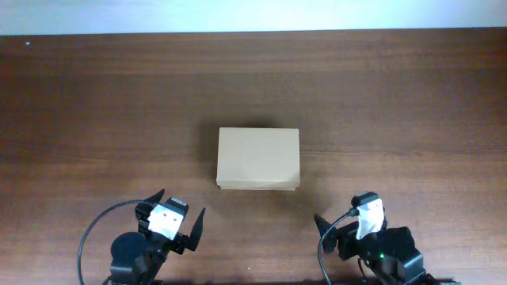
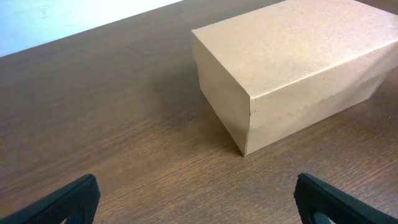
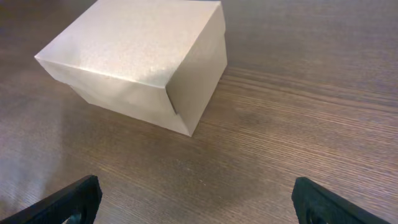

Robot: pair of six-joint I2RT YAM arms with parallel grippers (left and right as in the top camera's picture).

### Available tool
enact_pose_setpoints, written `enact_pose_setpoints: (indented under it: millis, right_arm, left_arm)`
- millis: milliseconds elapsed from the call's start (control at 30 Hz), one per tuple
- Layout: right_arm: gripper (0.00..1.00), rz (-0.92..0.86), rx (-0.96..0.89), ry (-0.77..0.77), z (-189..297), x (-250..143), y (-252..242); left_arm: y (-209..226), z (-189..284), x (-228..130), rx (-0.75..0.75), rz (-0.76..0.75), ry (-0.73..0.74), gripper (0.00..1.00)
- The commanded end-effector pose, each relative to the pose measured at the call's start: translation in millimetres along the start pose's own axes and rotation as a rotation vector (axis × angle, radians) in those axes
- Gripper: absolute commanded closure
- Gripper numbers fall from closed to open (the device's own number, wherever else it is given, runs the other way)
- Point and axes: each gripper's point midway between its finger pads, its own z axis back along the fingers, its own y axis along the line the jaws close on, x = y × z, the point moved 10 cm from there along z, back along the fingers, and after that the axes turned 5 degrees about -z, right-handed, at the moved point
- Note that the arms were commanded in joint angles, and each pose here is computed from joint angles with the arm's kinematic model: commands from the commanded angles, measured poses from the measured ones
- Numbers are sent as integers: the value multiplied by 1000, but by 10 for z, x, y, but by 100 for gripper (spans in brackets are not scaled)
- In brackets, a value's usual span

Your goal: Pack container

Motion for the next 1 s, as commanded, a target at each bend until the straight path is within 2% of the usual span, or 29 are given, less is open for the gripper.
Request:
enact_pose_setpoints:
  millis: [0,300,967]
  right_arm:
    - [1,12,5,-33,-14,-50,-14]
    - [1,11,-8,27,-156,-280,-87]
    - [1,11,-17,28,-152,-281,-94]
  left_arm:
    - [13,4,0,17,-16,-6,1]
    - [13,4,0,17,-16,-6,0]
    - [13,4,0,18,-16,-6,0]
